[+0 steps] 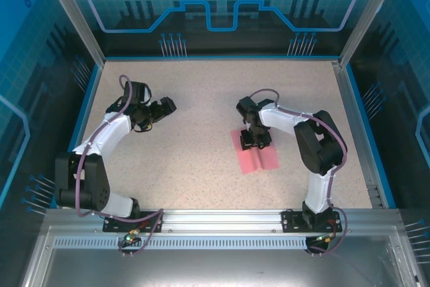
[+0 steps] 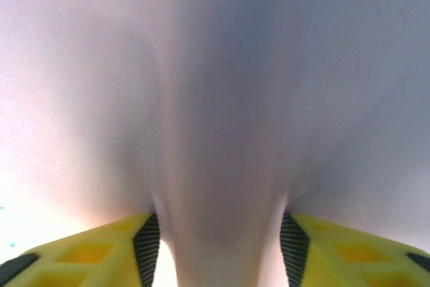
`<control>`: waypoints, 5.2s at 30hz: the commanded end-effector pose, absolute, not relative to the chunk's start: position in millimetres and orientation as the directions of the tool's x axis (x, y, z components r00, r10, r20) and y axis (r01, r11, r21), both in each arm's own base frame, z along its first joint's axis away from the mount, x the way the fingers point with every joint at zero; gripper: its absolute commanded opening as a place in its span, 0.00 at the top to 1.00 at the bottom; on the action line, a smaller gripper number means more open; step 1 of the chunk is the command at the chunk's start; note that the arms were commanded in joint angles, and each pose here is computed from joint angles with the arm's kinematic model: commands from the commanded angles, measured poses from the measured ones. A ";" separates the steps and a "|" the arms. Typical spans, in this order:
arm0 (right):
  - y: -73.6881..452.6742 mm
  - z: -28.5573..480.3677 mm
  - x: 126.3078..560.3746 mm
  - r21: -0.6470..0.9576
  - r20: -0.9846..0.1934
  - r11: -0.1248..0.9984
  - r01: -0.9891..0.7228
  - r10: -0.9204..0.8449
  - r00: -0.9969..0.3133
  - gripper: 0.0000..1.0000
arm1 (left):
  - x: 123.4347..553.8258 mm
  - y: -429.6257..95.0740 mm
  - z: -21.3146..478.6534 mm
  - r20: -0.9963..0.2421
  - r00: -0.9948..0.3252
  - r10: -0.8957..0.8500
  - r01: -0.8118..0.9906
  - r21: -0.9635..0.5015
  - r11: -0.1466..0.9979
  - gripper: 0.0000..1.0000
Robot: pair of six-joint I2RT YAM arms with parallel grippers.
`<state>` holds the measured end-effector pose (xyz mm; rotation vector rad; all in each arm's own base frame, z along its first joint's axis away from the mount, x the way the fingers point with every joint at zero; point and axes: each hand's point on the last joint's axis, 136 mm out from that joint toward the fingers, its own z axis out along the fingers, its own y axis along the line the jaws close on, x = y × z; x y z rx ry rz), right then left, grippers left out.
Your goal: Fold a paper plane with a square sheet of paper (pick it up from the middle)
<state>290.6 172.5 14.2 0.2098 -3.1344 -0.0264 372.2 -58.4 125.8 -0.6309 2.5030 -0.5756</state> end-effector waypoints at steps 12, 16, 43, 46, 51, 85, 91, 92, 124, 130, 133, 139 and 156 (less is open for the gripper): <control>270.7 133.1 311.1 0.645 -0.240 0.750 -0.147 0.016 -0.971 0.70 | 349.1 -115.6 120.5 -0.244 -0.816 -0.524 -0.241 -0.681 0.692 0.08; 276.0 121.2 312.7 0.668 -0.216 0.733 -0.131 0.022 -0.976 0.69 | 347.0 -142.4 119.7 -0.227 -0.842 -0.490 -0.189 -0.726 0.662 0.15; 223.3 26.8 309.6 0.382 -0.135 0.924 0.005 0.061 -0.989 0.57 | 358.0 -286.4 76.0 -0.100 -0.958 -0.268 -0.079 -0.807 0.585 0.78; 222.5 24.7 309.0 0.376 -0.129 0.927 0.010 0.063 -0.990 0.59 | 361.5 -293.7 66.3 -0.079 -0.964 -0.255 -0.089 -0.805 0.587 0.82; 220.9 22.8 309.1 0.372 -0.124 0.928 0.020 0.071 -0.990 0.62 | 362.3 -300.2 53.3 -0.058 -0.972 -0.230 -0.095 -0.793 0.602 0.88; 219.4 55.5 306.4 0.384 -0.168 0.923 -0.035 0.032 -0.985 0.46 | 343.9 -293.5 -2.8 0.025 -0.989 -0.148 -0.132 -0.607 0.784 0.99; 217.3 48.0 309.2 0.330 -0.151 0.940 -0.091 -0.042 -0.988 0.38 | 346.3 -296.6 3.6 0.014 -0.991 -0.133 -0.114 -0.614 0.781 0.99; 218.4 45.8 309.6 0.330 -0.145 0.939 -0.096 -0.050 -0.988 0.38 | 346.6 -296.8 4.3 0.013 -0.991 -0.130 -0.110 -0.614 0.782 0.98; 211.7 -5.1 300.9 0.313 -0.082 0.944 -0.107 -0.085 -0.993 0.52 | 362.3 -284.8 86.4 -0.193 -0.945 -0.264 -0.063 -0.687 0.724 0.68; 214.3 -10.8 297.6 0.325 -0.069 0.936 -0.136 -0.119 -0.990 0.51 | 366.3 -290.1 80.1 -0.176 -0.949 -0.260 -0.068 -0.694 0.717 0.72; 212.1 -11.6 298.6 0.310 -0.071 0.940 -0.144 -0.127 -0.989 0.51 | 367.1 -293.6 75.8 -0.158 -0.954 -0.255 -0.074 -0.700 0.711 0.72; 210.6 -13.8 299.5 0.295 -0.064 0.944 -0.148 -0.135 -0.989 0.51 | 367.8 -295.2 70.3 -0.144 -0.958 -0.249 -0.081 -0.695 0.714 0.73; 211.8 -24.8 298.8 0.293 -0.033 0.946 -0.138 -0.135 -0.990 0.51 | 366.9 -303.8 58.4 -0.091 -0.972 -0.218 -0.092 -0.704 0.704 0.86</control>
